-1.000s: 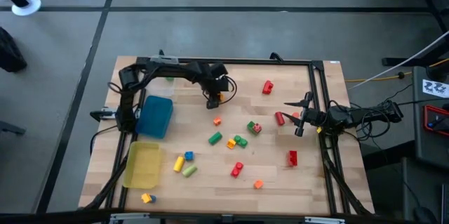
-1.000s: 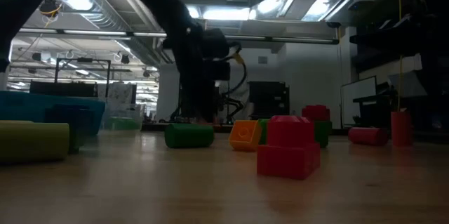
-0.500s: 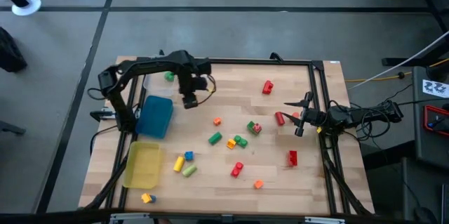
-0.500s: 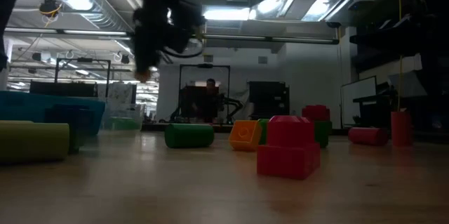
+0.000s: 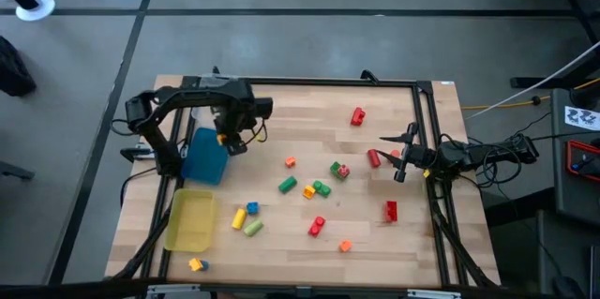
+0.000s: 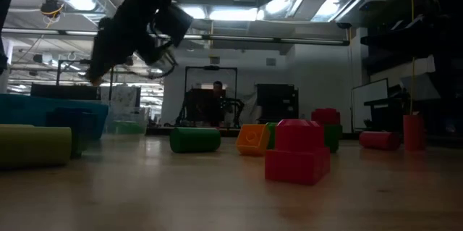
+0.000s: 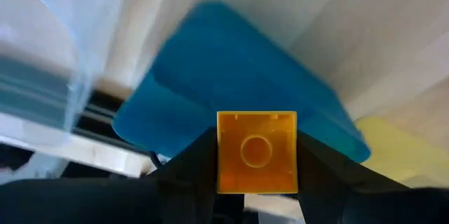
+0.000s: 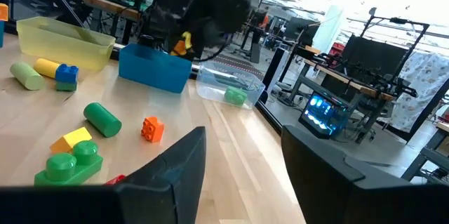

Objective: Sort blocks by size
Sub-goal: Put the top yellow 4 stud game piece into the blue bin, then put the blue 4 stud game piece into the blue bin

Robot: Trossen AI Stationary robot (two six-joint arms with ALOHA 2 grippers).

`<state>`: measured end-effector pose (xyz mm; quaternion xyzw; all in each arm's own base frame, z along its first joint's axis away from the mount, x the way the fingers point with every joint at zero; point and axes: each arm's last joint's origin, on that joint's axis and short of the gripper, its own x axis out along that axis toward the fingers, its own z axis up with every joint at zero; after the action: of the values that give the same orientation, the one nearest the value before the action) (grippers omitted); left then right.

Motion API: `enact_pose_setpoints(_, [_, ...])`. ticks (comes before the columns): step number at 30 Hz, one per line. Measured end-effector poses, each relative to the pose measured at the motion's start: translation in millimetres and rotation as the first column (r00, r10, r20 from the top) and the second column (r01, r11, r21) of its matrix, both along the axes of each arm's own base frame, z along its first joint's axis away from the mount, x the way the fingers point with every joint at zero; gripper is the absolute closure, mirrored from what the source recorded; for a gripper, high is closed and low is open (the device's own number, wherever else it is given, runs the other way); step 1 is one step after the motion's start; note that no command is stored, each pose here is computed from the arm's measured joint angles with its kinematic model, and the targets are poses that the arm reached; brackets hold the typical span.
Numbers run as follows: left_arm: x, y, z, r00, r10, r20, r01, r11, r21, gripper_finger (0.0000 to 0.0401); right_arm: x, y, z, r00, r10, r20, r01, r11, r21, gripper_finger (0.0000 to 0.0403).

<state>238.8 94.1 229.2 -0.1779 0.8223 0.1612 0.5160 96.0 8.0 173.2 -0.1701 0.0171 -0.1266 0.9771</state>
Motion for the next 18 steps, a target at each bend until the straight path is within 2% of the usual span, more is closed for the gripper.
enact_pose_setpoints(9, [-19.5, -7.3, -27.6, 0.991, 0.020, -0.131, -0.025, 0.999, -0.036, 0.0241, 0.0, 0.0, -0.2, 1.000, 0.000, -0.002, 0.000, 1.000, 0.000, 0.0214])
enact_pose_setpoints(18, [-27.3, -4.6, -34.1, 0.981, 0.085, -0.174, -0.090, 0.996, -0.025, 0.0218, 0.0, 0.0, -0.2, 1.000, 0.000, -0.002, 0.000, 1.000, -0.001, 0.0214])
